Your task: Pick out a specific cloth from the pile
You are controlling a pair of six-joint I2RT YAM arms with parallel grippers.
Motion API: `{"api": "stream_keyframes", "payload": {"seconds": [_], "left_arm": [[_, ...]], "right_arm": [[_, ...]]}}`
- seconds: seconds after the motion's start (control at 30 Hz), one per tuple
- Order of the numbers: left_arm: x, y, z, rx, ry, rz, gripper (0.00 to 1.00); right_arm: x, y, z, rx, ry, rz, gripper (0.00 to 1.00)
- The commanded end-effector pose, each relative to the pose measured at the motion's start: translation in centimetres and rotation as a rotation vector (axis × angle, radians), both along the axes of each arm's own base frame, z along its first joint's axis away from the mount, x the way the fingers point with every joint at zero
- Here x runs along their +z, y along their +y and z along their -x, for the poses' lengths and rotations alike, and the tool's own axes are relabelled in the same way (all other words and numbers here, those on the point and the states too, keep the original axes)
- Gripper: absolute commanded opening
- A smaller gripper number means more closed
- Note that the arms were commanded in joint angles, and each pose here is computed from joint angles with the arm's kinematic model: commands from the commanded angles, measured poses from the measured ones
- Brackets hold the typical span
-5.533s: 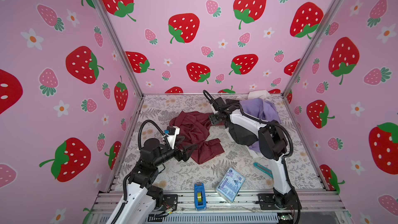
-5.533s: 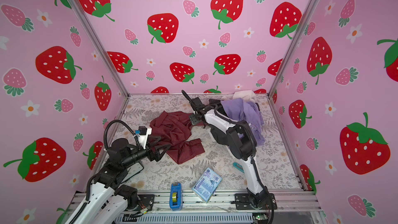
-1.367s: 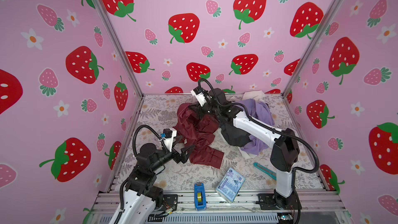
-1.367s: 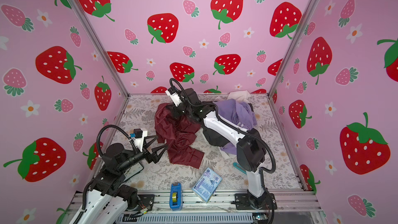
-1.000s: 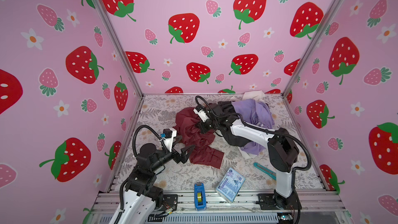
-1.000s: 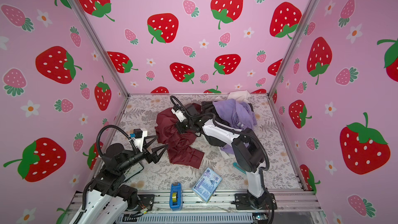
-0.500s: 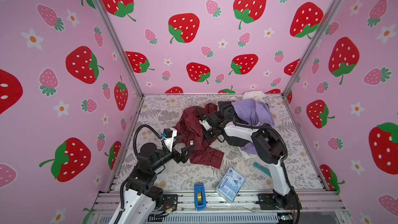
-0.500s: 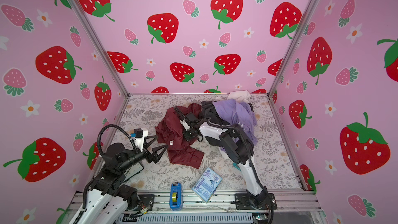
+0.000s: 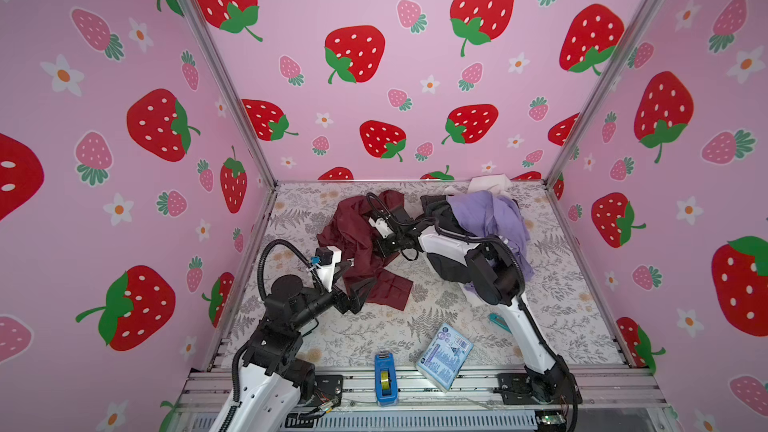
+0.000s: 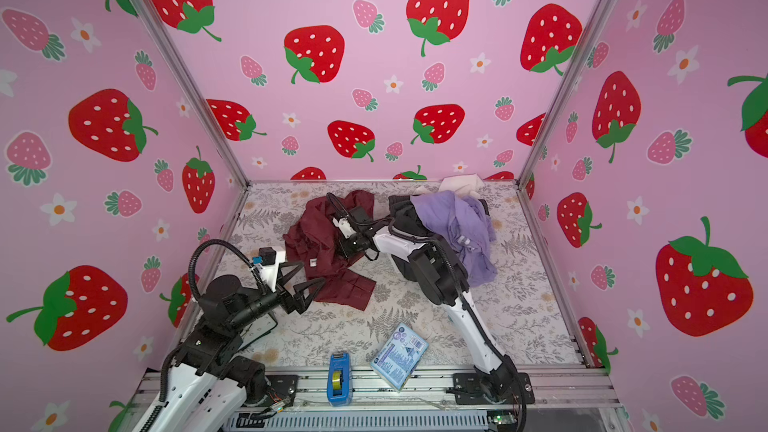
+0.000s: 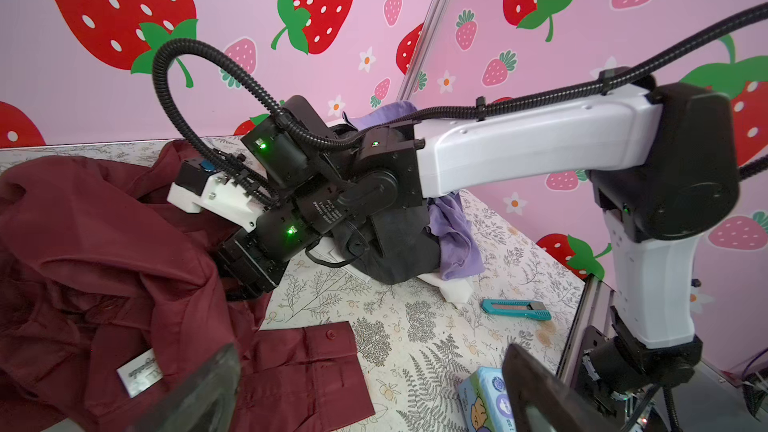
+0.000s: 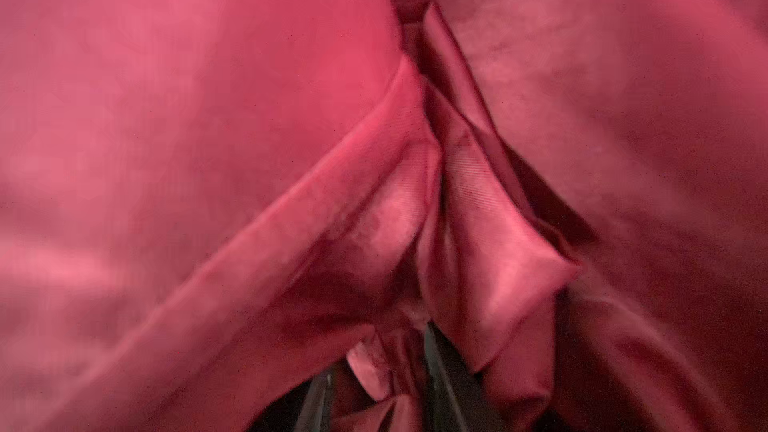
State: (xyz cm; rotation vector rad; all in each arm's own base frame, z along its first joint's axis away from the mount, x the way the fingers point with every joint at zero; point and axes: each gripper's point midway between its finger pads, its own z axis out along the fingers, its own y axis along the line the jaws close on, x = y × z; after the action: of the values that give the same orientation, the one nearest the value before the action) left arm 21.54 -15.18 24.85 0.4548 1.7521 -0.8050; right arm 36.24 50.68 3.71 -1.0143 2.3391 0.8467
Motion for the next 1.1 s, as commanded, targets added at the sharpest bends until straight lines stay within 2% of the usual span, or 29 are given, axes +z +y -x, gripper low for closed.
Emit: {"api": "stream_keyframes", "payload": {"seconds": [0.0, 0.2, 0.43, 0.6, 0.8, 1.0, 1.07], "left_arm": [[-0.2, 0.0, 0.0, -0.003, -0.005, -0.014, 0.99], [-0.3, 0.0, -0.1, -0.001, -0.003, -0.021, 0.99], [-0.4, 0.0, -0.1, 0.0, -0.002, -0.026, 0.99], [-0.5, 0.0, -0.1, 0.001, -0.001, -0.026, 0.99], [-0.5, 0.0, -0.1, 0.002, 0.0, -0.025, 0.99], [-0.4, 0.0, 0.0, -0.002, -0.004, -0.023, 0.99], [-0.3, 0.0, 0.1, -0.003, -0.007, -0.022, 0.99]], "right_arm": [[-1.4, 2.4, 2.1, 0.067, 0.048, 0.006, 0.38], [-1.0, 6.9, 2.5, 0.108, 0.051, -0.08, 0.36], [0.1, 9.8, 3.2, 0.131, 0.096, -0.226, 0.35], [1.0, 12.0, 4.2, 0.158, 0.153, -0.36, 0.39], [1.7, 13.2, 4.7, 0.18, 0.178, -0.435, 0.37], [3.3, 12.1, 4.5, 0.175, 0.093, -0.387, 0.53], [4.5, 11.4, 4.4, 0.17, 0.05, -0.378, 0.63]]}}
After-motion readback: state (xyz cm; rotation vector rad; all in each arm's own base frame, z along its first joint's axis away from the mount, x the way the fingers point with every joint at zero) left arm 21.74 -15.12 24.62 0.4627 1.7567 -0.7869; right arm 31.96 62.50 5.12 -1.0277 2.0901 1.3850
